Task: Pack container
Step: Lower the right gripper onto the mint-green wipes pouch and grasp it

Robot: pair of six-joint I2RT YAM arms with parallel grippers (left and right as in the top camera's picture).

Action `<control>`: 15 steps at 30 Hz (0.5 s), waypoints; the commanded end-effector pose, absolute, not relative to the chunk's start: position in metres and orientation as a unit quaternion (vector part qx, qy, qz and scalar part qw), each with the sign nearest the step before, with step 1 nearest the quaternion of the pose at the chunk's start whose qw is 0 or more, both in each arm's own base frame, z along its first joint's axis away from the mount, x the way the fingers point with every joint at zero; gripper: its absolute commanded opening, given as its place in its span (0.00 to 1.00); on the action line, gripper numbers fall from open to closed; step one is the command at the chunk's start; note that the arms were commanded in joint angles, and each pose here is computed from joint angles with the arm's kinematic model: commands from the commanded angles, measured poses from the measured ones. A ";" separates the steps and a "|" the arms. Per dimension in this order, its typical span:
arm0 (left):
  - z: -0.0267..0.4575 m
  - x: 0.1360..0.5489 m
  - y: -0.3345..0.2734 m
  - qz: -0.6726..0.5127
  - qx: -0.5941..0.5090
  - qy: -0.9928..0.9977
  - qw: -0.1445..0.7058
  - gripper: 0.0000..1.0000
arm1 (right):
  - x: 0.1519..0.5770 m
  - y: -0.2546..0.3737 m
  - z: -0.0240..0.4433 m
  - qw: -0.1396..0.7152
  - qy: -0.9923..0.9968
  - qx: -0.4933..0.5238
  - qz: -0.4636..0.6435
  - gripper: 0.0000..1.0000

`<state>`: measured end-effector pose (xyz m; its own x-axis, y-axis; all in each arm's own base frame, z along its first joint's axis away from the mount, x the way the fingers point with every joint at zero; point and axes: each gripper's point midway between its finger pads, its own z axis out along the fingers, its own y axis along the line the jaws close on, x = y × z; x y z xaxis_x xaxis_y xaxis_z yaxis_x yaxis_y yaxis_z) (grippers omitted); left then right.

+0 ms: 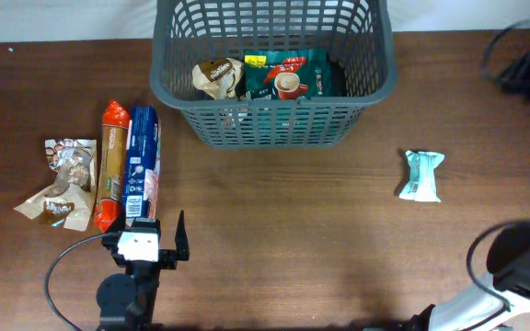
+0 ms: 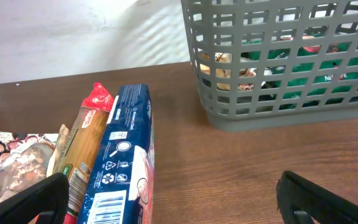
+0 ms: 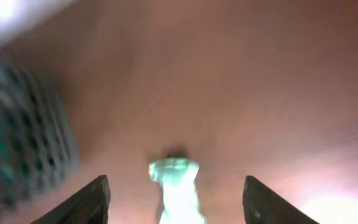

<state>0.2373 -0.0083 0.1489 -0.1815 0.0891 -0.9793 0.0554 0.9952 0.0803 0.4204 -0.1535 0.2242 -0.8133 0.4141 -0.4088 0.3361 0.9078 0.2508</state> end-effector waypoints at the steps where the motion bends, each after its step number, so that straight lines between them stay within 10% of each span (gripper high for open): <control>1: 0.148 0.237 -0.008 0.015 0.045 0.768 0.638 0.99 | 0.413 -0.110 0.183 0.176 0.962 0.164 0.132 0.68; 15: 0.148 0.237 -0.008 0.015 0.045 0.768 0.638 0.99 | 0.361 -0.091 0.057 0.042 0.992 0.117 -0.013 0.75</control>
<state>0.2373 -0.0083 0.1488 -0.1819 0.0891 -0.9793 0.0554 0.9952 0.0802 0.3744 -0.0767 0.0645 -0.9683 0.2299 -0.0977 0.2235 0.9720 0.0721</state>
